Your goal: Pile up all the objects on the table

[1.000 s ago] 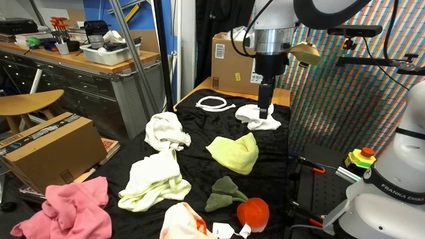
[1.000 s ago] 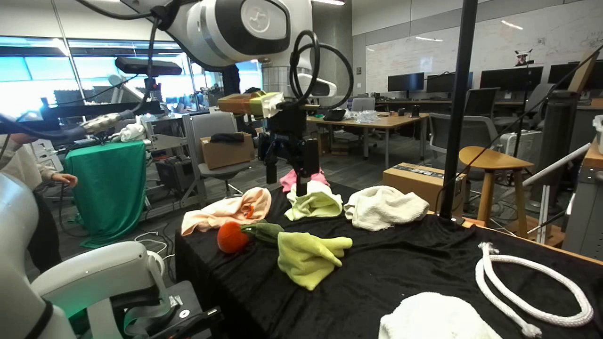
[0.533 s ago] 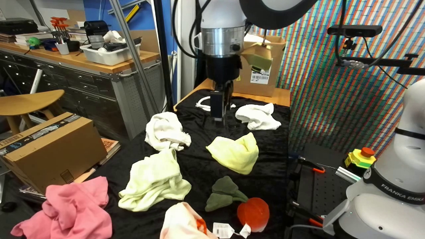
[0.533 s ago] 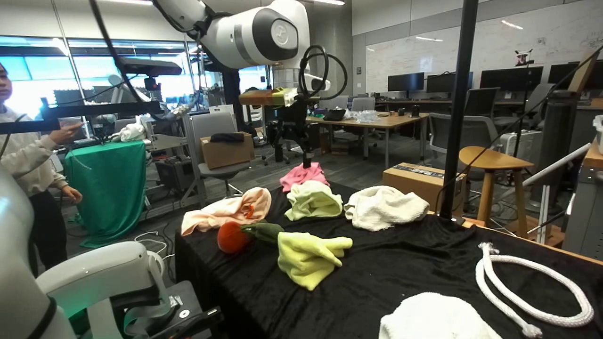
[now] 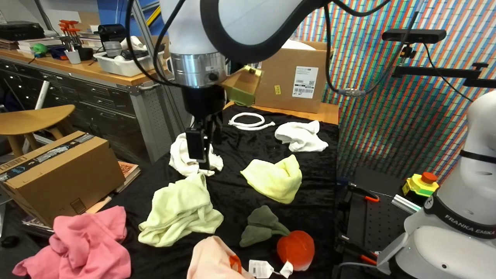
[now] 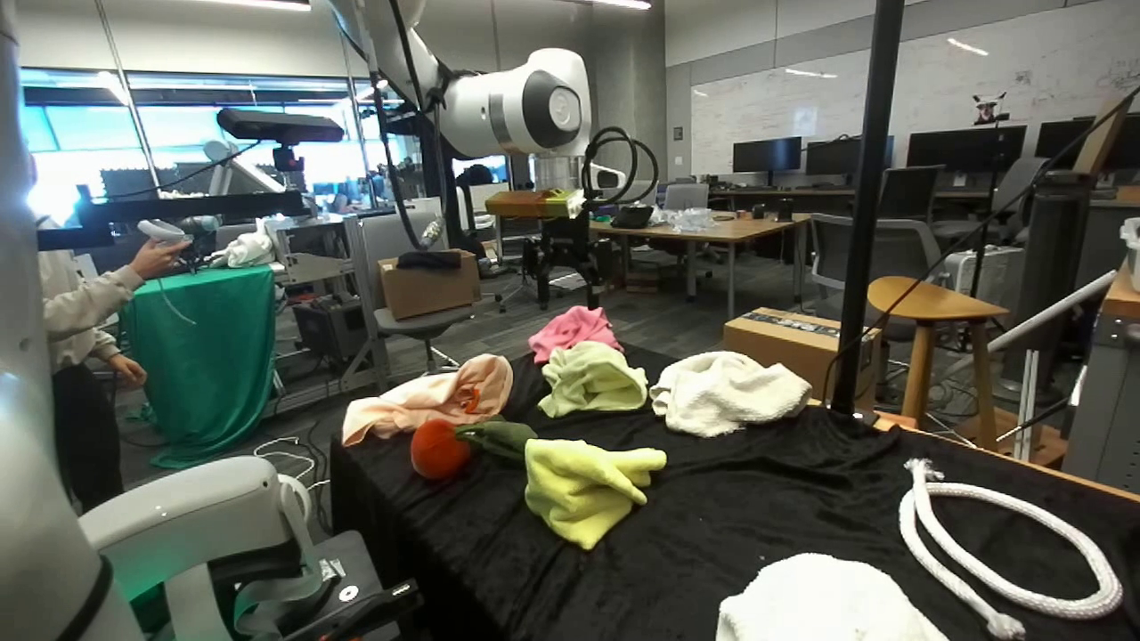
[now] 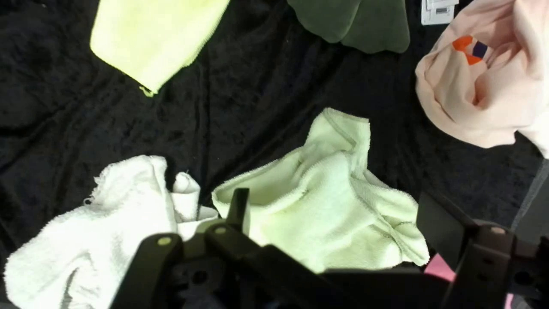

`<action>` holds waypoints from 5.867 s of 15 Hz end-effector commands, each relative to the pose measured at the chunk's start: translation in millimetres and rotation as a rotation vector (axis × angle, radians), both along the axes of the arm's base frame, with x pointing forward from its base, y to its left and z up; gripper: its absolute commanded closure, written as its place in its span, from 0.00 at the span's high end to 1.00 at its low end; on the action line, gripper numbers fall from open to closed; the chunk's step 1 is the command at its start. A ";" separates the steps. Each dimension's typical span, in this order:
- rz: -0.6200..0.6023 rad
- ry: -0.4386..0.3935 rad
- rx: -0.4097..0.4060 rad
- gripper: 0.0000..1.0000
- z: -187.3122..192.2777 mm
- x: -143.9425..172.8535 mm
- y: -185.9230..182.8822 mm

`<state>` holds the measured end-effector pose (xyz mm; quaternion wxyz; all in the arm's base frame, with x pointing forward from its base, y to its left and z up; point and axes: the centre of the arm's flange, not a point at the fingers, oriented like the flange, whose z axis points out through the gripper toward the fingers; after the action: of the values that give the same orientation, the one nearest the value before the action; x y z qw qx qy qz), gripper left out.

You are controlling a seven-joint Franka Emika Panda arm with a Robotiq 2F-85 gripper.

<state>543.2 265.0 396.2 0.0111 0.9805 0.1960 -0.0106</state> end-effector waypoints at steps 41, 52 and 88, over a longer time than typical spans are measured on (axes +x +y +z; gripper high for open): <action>-0.009 -0.488 0.185 1.00 -135.6 84.5 230.2; 0.108 -0.371 -0.037 0.75 -176.0 102.3 240.8; 0.096 -0.418 -0.215 0.08 62.7 56.7 138.5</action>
<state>632.3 458.1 433.0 0.1379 0.9416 0.2565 0.1690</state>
